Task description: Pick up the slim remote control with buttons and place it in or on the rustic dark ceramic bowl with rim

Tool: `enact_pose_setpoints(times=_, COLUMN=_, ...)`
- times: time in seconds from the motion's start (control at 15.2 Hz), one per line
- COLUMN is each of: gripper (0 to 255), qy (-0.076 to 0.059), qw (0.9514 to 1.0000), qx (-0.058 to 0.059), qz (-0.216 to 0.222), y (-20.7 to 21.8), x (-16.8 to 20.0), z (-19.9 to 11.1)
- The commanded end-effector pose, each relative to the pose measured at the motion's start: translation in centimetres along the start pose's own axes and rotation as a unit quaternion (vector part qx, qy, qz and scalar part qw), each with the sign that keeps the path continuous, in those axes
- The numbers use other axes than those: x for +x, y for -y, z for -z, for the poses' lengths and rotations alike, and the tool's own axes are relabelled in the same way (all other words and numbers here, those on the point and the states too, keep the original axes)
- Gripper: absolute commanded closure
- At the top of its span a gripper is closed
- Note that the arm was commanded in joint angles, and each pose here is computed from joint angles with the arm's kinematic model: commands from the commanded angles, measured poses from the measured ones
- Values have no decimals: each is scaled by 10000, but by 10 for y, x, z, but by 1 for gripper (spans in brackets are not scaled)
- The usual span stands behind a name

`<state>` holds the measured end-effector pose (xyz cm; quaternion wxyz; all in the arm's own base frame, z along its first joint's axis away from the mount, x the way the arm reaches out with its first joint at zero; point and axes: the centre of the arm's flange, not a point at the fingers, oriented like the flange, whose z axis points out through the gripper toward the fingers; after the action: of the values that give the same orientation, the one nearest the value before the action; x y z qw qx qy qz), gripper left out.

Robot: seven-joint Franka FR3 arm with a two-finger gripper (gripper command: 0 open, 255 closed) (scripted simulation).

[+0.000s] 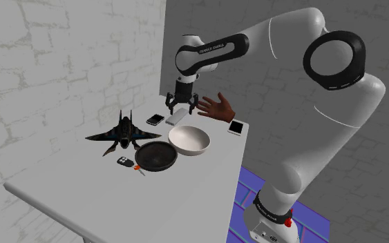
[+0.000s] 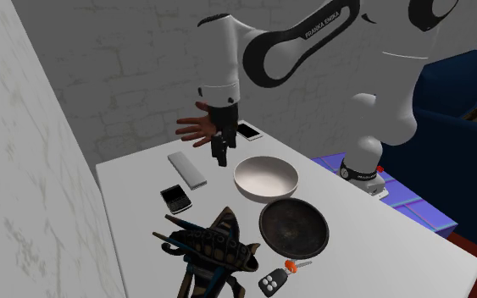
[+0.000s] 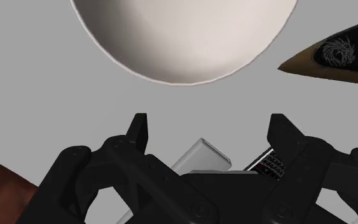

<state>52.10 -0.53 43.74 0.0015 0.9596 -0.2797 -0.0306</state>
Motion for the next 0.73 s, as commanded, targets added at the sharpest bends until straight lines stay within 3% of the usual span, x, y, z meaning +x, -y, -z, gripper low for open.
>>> enact_pose_setpoints(times=0.0, gripper=0, qy=-43, qw=9993, qx=13, qz=-368, y=0, x=27, z=-7)
enact_pose_setpoints(times=0.33, gripper=0, qy=-138, qw=9922, qx=36, qz=-1241, y=-9, x=86, z=-28)
enact_pose_setpoints(times=0.66, gripper=0, qy=-232, qw=9773, qx=59, qz=-2106, y=-29, x=142, z=-49)
